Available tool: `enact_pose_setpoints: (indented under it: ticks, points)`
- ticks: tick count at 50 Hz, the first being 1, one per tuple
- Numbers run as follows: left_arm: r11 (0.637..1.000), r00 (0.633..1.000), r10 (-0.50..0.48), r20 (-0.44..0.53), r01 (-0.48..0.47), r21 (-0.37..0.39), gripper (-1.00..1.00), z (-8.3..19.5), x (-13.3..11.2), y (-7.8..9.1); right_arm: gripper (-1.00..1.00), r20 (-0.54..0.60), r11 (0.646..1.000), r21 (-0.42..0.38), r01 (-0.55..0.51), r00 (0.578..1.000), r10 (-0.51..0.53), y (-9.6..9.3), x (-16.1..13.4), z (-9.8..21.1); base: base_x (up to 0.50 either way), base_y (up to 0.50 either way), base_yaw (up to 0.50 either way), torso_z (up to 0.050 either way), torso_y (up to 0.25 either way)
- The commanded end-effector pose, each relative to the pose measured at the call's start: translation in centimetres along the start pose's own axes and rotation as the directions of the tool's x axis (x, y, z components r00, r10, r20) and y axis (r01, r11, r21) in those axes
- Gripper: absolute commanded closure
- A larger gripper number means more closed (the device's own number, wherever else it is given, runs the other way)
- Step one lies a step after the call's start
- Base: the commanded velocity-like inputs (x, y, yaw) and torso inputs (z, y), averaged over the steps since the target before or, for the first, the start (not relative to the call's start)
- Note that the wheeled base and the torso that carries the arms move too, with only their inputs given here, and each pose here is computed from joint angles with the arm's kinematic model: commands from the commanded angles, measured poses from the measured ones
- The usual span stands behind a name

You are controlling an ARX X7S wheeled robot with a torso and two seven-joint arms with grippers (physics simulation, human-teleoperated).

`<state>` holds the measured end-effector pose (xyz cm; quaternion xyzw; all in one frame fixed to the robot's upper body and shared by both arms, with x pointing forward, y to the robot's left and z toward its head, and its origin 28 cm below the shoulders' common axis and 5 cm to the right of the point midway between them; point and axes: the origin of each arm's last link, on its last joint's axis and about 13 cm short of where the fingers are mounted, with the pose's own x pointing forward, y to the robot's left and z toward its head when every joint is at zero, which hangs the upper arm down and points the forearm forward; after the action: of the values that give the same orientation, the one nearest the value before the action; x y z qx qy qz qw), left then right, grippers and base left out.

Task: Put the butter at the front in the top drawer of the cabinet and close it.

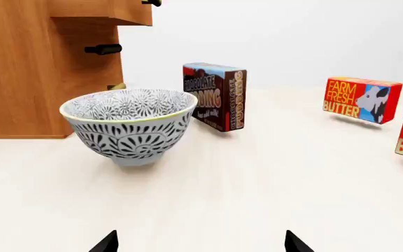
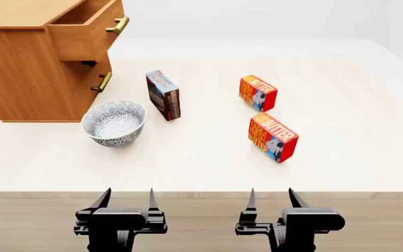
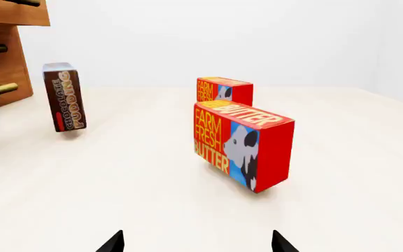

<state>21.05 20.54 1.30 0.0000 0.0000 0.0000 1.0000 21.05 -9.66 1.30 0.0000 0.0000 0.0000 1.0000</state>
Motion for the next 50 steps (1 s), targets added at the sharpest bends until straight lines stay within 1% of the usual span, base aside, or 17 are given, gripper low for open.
enact_pose_setpoints:
  ticks: [1, 10, 13, 16, 20, 23, 26, 28, 30, 33, 35, 36, 40, 42, 46, 50]
  points:
    - [1.0, 1.0, 0.0, 0.002, 0.0, 0.0, -1.0, 0.0, 0.0, 0.0, -1.0, 0.003, 1.0, -0.003, 0.002, 1.0, -0.002, 0.0, 0.0, 0.1, 0.0, 0.0, 0.0, 0.0, 0.0]
    - [1.0, 0.998, 0.008, 0.068, -0.009, 0.009, -1.0, -0.3, 0.0, -0.1, -1.0, 0.135, 1.0, -0.016, -0.018, 0.991, 0.02, 0.0, -0.7, 0.8, 0.0, 0.0, 0.0, 0.0, 0.0]
    - [1.0, 0.994, 0.012, 0.111, -0.013, 0.013, -1.0, 0.3, -0.1, -0.1, -1.0, 0.179, 1.0, -0.01, -0.023, 0.984, 0.024, 0.0, -0.9, 1.1, 0.0, 0.0, 0.0, 0.0, 0.0]
    - [1.0, 0.989, 0.009, 0.149, -0.012, 0.02, -1.0, 1.1, -0.2, 0.0, -1.0, 0.215, 0.999, -0.021, -0.024, 0.976, 0.028, -0.1, -0.9, 1.5, 0.0, 0.0, 0.0, 0.0, 0.0]
    - [0.998, 0.978, 0.009, 0.209, -0.021, 0.055, -1.0, 3.1, 0.0, 0.2, -1.0, 0.272, 0.998, -0.06, -0.023, 0.961, 0.039, -0.3, -0.8, 3.5, 0.0, 0.0, 0.0, 0.0, 0.0]
    - [0.998, 0.972, -0.002, 0.234, -0.014, 0.064, -1.0, 5.1, 0.3, 0.1, -1.0, 0.289, 0.995, -0.099, -0.006, 0.957, 0.034, -0.5, -0.4, 5.2, 0.0, 0.0, 0.0, 0.0, 0.0]
    - [0.996, 0.981, -0.006, 0.194, -0.01, 0.086, -1.0, 6.9, 0.9, 0.1, -1.0, 0.29, 0.99, -0.143, 0.012, 0.956, 0.03, -0.6, 0.2, 6.6, 0.0, 0.0, 0.0, 0.0, 0.0]
    - [0.997, 0.987, -0.017, 0.161, 0.004, 0.082, -1.0, 8.1, 1.5, 0.0, -1.0, 0.284, 0.987, -0.161, 0.012, 0.958, 0.035, -0.7, 0.6, 7.5, 0.0, 0.0, 0.0, 0.0, 0.0]
    - [0.996, 0.988, -0.028, 0.149, 0.016, 0.087, -1.0, 9.2, 2.0, 0.0, -1.0, 0.27, 0.984, -0.174, 0.026, 0.963, 0.023, -0.9, 1.0, 8.3, 0.0, 0.0, 0.0, 0.0, 0.0]
    - [0.995, 0.991, -0.057, 0.119, 0.047, 0.083, -1.0, 11.4, 2.8, 0.0, -1.0, 0.247, 0.977, -0.21, 0.024, 0.969, 0.029, -1.1, 1.7, 10.2, 0.0, 0.0, 0.0, 0.0, 0.0]
    - [0.993, 0.991, -0.082, 0.105, 0.072, 0.094, -1.0, 13.0, 3.2, -0.1, -1.0, 0.227, 0.974, -0.227, 0.005, 0.973, 0.048, -1.2, 1.9, 11.9, 0.0, 0.0, 0.0, 0.0, 0.0]
    - [0.991, 0.99, -0.109, 0.086, 0.101, 0.089, -1.0, 14.2, 3.4, -0.1, -1.0, 0.214, 0.969, -0.246, -0.008, 0.975, 0.062, -1.3, 2.1, 13.0, 0.0, 0.0, 0.0, 0.0, 0.0]
    - [0.981, 0.986, -0.163, 0.041, 0.157, 0.117, -1.0, 18.0, 3.9, -0.2, -1.0, 0.158, 0.957, -0.287, -0.044, 0.983, 0.093, -1.5, 2.8, 17.0, 0.0, 0.0, 0.0, 0.0, 0.0]
    - [0.976, 0.982, -0.186, 0.019, 0.183, 0.123, -1.0, 19.8, 4.2, -0.2, -1.0, 0.132, 0.956, -0.287, -0.06, 0.986, 0.101, -1.7, 3.2, 18.9, 0.0, 0.0, 0.0, 0.0, 0.0]
    - [0.971, 0.98, -0.201, 0.009, 0.198, 0.136, -1.0, 24.0, 5.0, -0.2, -1.0, 0.064, 0.953, -0.287, -0.095, 0.991, 0.118, -1.8, 4.1, 22.5, 0.0, 0.0, 0.0, 0.0, 0.0]
    - [0.965, 0.975, -0.22, -0.024, 0.221, 0.142, -1.0, 26.8, 6.3, -0.2, -1.0, 0.016, 0.955, -0.26, -0.14, 0.989, 0.149, -1.8, 4.8, 25.2, 0.0, 0.0, 0.0, 0.0, 0.0]
